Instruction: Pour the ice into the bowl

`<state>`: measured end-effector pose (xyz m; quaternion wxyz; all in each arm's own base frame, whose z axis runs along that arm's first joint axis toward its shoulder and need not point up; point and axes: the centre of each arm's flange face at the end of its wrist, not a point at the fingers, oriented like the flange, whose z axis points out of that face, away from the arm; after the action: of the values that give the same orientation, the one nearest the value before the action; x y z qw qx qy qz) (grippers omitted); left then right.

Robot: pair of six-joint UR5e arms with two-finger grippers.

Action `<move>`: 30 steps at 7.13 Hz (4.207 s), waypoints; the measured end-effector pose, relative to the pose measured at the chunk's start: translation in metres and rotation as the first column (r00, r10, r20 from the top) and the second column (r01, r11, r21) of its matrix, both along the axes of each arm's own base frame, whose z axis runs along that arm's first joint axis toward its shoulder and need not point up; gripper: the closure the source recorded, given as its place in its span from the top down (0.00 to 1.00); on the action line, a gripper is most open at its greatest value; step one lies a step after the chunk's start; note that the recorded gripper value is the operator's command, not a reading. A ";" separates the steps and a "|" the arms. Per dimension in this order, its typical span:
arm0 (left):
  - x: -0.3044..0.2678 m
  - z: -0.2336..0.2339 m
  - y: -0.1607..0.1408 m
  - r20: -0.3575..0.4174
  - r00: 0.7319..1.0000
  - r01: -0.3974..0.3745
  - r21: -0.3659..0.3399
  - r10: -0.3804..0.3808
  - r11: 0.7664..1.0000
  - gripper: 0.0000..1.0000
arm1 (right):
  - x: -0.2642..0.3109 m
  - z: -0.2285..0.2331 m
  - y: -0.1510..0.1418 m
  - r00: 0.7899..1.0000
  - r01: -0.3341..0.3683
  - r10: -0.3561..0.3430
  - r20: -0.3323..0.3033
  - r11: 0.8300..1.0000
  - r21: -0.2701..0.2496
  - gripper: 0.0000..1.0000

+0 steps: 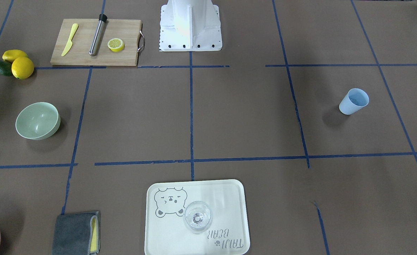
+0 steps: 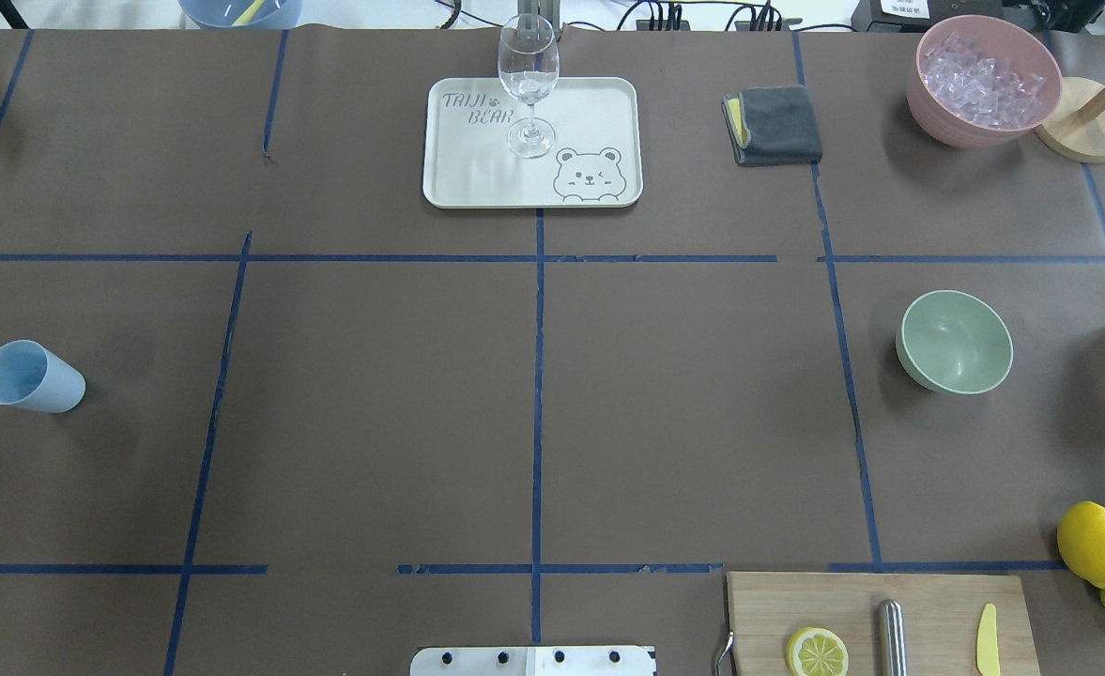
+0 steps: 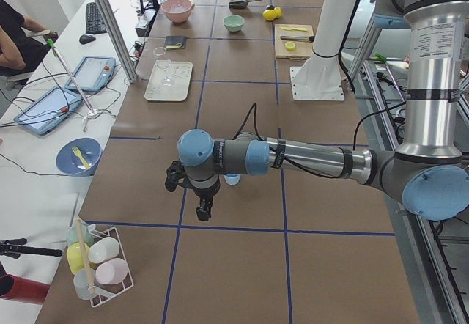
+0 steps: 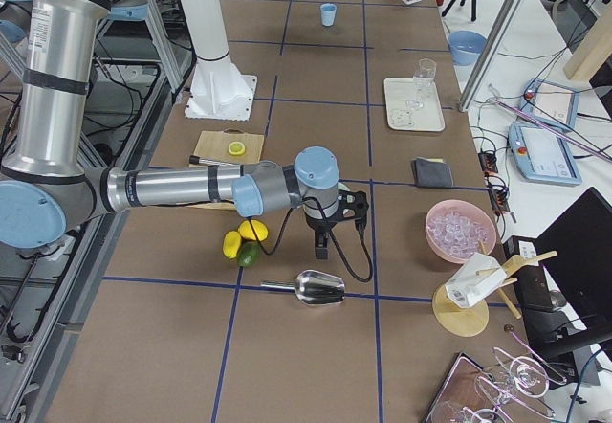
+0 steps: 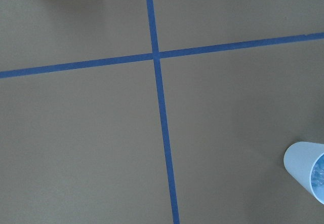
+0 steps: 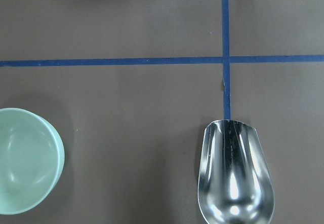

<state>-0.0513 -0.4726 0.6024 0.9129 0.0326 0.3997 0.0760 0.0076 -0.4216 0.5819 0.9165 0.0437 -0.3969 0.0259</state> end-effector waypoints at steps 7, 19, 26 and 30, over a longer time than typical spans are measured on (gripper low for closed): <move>0.012 -0.015 0.002 -0.046 0.999 -0.018 0.163 0.026 0.986 1.00 | -0.011 0.000 0.006 0.998 0.029 -0.030 0.050 0.999 0.023 1.00; 0.014 -0.008 0.012 -0.081 0.996 -0.017 0.140 0.029 0.990 1.00 | -0.238 0.005 -0.040 0.998 0.065 -0.065 0.019 0.997 -0.037 0.00; 0.016 -0.011 0.012 -0.105 0.994 -0.016 0.140 0.031 0.990 1.00 | -0.234 -0.063 -0.026 0.993 0.057 -0.060 0.098 0.998 0.033 0.00; 0.016 -0.014 0.012 -0.106 0.994 -0.018 0.147 0.034 0.989 1.00 | -0.383 -0.226 0.000 0.968 -0.033 0.061 0.245 0.993 -0.117 0.00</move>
<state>-0.0354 -0.4607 0.5880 0.8840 0.0983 0.4423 0.1150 -0.3749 -0.4211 0.3559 0.8597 -0.0019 -0.5053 0.0749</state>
